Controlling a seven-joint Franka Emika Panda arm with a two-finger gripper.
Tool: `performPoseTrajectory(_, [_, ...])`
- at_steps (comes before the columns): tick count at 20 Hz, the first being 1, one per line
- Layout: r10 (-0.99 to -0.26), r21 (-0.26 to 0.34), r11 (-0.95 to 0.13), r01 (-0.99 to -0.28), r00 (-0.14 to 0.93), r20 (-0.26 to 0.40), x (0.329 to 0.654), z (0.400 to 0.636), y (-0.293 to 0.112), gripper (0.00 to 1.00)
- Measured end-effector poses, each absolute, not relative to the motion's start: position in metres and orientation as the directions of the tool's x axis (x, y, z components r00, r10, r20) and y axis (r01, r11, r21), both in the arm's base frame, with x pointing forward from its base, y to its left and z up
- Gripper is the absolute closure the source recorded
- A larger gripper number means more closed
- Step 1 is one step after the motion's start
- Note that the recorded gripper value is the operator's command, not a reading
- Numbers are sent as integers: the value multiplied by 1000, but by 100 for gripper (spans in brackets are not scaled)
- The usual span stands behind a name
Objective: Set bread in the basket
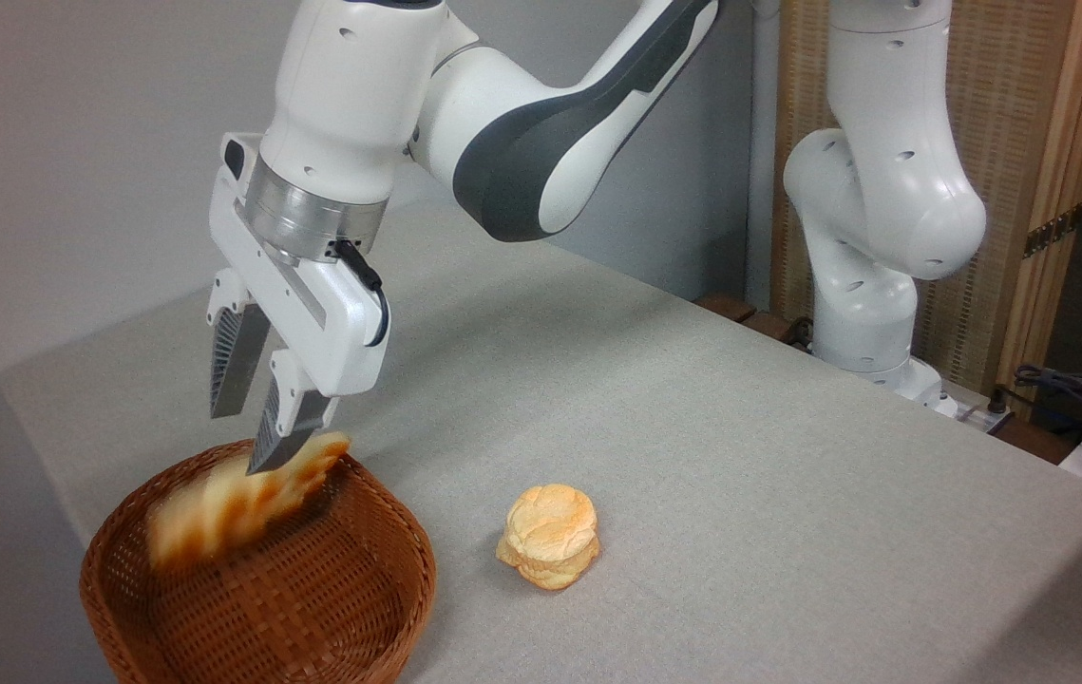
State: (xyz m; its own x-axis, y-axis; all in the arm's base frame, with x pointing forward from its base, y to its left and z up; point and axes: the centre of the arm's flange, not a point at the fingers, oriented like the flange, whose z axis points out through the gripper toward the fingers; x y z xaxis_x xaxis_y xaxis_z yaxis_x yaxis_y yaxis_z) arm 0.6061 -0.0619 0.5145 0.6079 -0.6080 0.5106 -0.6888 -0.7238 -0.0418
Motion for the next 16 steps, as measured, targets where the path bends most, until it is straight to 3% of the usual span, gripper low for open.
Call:
performPoseTrajectory(5, [-605,-40,-727,-686,611,511,606,515,-62,0])
performPoseTrajectory(9, [-556,-6,-769,-639,664,500,605,518,-62,0])
performPoseTrajectory(11, [-588,-3,-760,-650,685,430,598,517,-65,0])
performPoseTrajectory(16, [-686,-32,-720,-693,704,182,578,517,-70,0])
